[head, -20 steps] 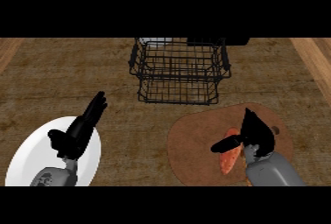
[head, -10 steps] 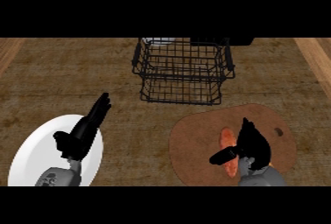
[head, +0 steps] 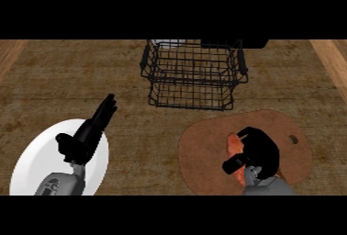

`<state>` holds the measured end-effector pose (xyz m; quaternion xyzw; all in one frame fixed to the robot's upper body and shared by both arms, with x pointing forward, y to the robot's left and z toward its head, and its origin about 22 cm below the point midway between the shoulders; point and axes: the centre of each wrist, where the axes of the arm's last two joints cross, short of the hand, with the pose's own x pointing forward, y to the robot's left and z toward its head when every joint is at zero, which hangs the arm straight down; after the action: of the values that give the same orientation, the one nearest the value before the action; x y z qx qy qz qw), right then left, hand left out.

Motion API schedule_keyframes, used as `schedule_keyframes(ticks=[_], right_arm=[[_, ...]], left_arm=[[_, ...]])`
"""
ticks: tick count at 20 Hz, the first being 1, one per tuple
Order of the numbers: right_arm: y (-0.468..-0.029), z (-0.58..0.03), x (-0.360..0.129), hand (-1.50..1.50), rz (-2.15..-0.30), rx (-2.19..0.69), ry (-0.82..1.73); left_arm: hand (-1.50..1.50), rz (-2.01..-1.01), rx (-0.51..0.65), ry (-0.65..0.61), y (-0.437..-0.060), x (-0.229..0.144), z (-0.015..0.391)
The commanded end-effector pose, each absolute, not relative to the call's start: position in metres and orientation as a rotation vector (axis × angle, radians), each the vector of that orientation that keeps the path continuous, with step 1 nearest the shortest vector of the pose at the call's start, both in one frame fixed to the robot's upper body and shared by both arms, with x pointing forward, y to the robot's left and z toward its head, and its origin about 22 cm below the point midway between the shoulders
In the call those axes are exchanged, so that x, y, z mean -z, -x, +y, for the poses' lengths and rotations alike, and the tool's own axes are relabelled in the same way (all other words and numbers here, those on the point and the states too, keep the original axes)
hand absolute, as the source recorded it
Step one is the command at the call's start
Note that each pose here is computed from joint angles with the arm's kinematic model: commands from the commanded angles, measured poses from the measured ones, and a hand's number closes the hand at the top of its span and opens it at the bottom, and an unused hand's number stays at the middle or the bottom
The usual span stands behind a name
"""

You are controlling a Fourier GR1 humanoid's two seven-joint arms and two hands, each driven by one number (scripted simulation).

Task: Pick the sweet potato from the cutting board and place it in the tiered basket

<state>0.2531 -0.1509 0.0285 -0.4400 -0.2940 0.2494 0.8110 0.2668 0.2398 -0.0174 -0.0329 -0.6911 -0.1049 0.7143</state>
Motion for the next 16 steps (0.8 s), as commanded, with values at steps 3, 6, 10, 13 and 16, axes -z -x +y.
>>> schedule_keyframes(ticks=[3, 6, 10, 13, 16], right_arm=[[-0.268, -0.133, -0.039, 1.5, -0.532, -0.464, 1.003], [-0.266, -0.18, -0.047, 1.5, -0.612, -0.552, 1.004], [-0.266, -0.278, -0.05, 1.5, -0.803, -0.918, 1.003], [-0.275, -0.331, -0.075, 1.5, -0.912, -1.022, 1.019], [-0.281, -0.37, -0.098, 1.5, -1.055, -0.991, 1.05]], left_arm=[[0.0, -1.536, 0.225, 0.074, -0.266, 0.022, 0.249], [0.0, -1.535, 0.226, 0.048, -0.268, 0.014, 0.221], [0.0, -1.52, 0.211, 0.065, -0.257, 0.027, 0.24], [0.0, -1.53, 0.225, 0.09, -0.263, 0.019, 0.23], [0.0, -1.534, 0.221, 0.076, -0.268, 0.015, 0.25]])
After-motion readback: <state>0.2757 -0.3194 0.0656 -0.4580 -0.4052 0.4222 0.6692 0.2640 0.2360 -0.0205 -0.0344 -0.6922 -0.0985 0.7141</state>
